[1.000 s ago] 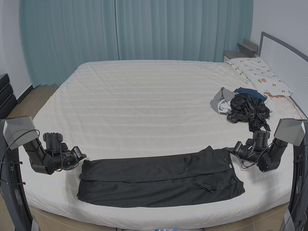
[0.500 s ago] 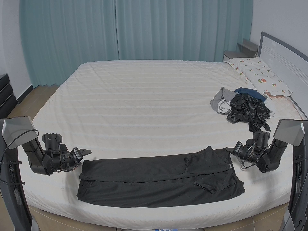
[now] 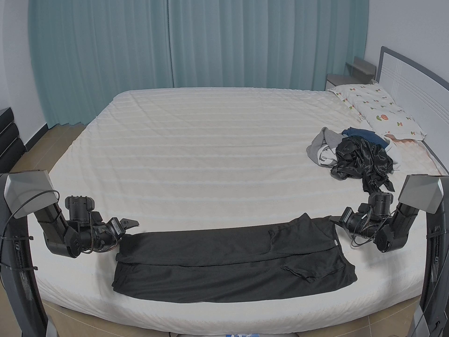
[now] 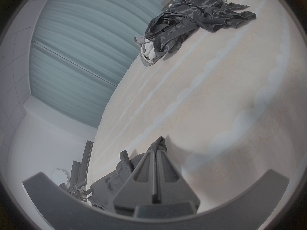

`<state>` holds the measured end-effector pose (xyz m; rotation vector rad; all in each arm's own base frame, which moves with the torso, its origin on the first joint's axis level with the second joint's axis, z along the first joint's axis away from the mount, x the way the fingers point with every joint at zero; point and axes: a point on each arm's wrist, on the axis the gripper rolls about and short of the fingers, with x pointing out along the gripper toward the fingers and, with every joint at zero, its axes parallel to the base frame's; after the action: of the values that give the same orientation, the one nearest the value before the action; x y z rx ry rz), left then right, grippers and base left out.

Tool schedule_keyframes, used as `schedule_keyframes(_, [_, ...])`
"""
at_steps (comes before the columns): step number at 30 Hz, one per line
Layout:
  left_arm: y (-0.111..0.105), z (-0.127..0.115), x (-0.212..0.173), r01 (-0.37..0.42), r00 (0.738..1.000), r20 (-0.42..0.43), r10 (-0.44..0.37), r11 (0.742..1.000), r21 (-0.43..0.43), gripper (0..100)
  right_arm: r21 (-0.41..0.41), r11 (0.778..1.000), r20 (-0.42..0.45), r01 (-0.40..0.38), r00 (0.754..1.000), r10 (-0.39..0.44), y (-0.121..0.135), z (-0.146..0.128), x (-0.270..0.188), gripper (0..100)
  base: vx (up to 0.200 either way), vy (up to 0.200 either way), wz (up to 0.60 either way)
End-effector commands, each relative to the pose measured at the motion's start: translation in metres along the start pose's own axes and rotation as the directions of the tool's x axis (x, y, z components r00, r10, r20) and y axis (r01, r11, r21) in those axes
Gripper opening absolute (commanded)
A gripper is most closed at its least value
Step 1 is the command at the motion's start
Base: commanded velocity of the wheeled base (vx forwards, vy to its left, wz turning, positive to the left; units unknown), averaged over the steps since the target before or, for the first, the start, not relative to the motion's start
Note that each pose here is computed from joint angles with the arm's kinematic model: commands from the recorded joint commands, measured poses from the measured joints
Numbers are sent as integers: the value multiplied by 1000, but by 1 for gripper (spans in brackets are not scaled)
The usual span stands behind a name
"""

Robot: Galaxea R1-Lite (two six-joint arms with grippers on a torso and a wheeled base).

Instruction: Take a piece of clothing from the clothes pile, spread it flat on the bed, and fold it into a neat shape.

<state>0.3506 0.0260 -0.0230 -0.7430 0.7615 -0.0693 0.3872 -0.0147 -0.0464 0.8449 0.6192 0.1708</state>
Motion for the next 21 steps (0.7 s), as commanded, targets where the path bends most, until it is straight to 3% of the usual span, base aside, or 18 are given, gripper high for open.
schedule_keyframes(1, [2, -1, 1, -11, 1000, 0, 11, 1000, 20, 0, 1, 1000, -1, 1, 1000, -1, -1, -1, 0, 0, 0, 0, 0])
schedule_keyframes(21, [15, 9, 6, -16, 998, 55, 14, 999, 29, 0, 1, 1000, 57, -28, 998, 28, -2, 9, -5, 0, 0, 0, 0])
